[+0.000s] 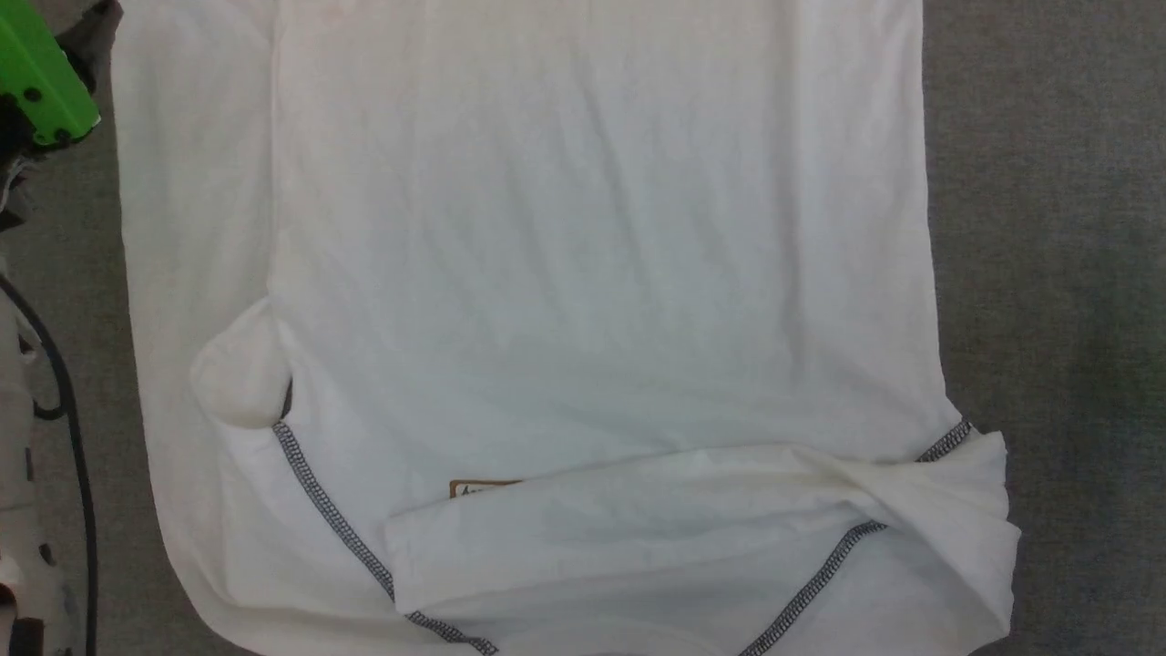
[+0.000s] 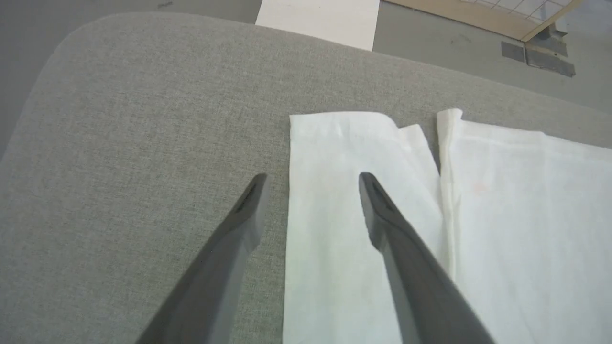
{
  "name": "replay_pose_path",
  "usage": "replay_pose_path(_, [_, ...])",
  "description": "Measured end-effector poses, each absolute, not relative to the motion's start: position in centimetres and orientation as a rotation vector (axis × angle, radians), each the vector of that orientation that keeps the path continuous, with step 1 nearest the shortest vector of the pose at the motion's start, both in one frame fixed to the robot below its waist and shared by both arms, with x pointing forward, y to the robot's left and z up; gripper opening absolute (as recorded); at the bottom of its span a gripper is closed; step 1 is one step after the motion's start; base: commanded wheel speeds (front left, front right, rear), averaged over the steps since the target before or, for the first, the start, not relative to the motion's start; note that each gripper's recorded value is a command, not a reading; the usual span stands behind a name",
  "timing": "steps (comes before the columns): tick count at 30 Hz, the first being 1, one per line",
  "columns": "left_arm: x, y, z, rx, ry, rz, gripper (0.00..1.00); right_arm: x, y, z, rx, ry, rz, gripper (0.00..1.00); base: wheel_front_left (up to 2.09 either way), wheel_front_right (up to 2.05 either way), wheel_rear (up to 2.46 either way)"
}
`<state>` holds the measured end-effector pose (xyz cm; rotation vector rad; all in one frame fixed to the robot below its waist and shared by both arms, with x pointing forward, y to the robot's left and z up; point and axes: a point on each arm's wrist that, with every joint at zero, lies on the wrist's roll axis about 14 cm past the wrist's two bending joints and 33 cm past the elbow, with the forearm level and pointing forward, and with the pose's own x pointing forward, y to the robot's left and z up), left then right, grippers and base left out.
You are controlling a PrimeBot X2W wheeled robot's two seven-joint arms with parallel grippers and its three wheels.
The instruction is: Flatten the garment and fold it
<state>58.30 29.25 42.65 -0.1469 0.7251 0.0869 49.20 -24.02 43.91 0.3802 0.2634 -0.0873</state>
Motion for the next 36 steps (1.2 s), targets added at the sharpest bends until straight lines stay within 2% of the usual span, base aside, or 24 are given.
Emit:
replay_pose_path(7, [58.1, 29.6, 37.3, -0.117, 0.923, 0.099, 1.0, 49.1, -24.6, 40.8, 0.37, 0.325, -0.113, 1.0, 0.0, 0.0, 0.0])
replay_pose_path(11, [58.2, 29.9, 36.0, -0.128, 0.964, 0.103, 1.0, 49.0, -24.7, 39.6, 0.37, 0.349, -0.122, 1.0, 0.0, 0.0, 0.0])
replay_pose_path(12, [58.3, 29.9, 35.9, -0.144, 0.96, 0.103, 0.33, 48.9, -24.8, 39.3, 0.369, 0.355, -0.124, 1.0, 0.0, 0.0, 0.0])
replay_pose_path(13, [58.4, 29.9, 35.7, -0.15, 0.954, 0.098, 0.0, 48.9, -24.8, 39.2, 0.368, 0.358, -0.126, 1.0, 0.0, 0.0, 0.0])
replay_pose_path(19, [59.0, 30.8, 36.8, -0.272, 0.806, 0.133, 0.0, 48.9, -24.9, 39.6, 0.372, 0.349, -0.128, 1.0, 0.0, 0.0, 0.0])
replay_pose_path(25, [57.8, 34.8, 39.6, -0.434, 0.576, 0.276, 0.0, 48.7, -24.4, 40.8, 0.391, 0.325, -0.115, 1.0, 0.0, 0.0, 0.0])
replay_pose_path(36, [48.2, 43.7, 44.2, -0.509, 0.361, 0.566, 0.0, 47.3, -23.4, 44.0, 0.427, 0.275, -0.083, 1.0, 0.0, 0.0, 0.0])
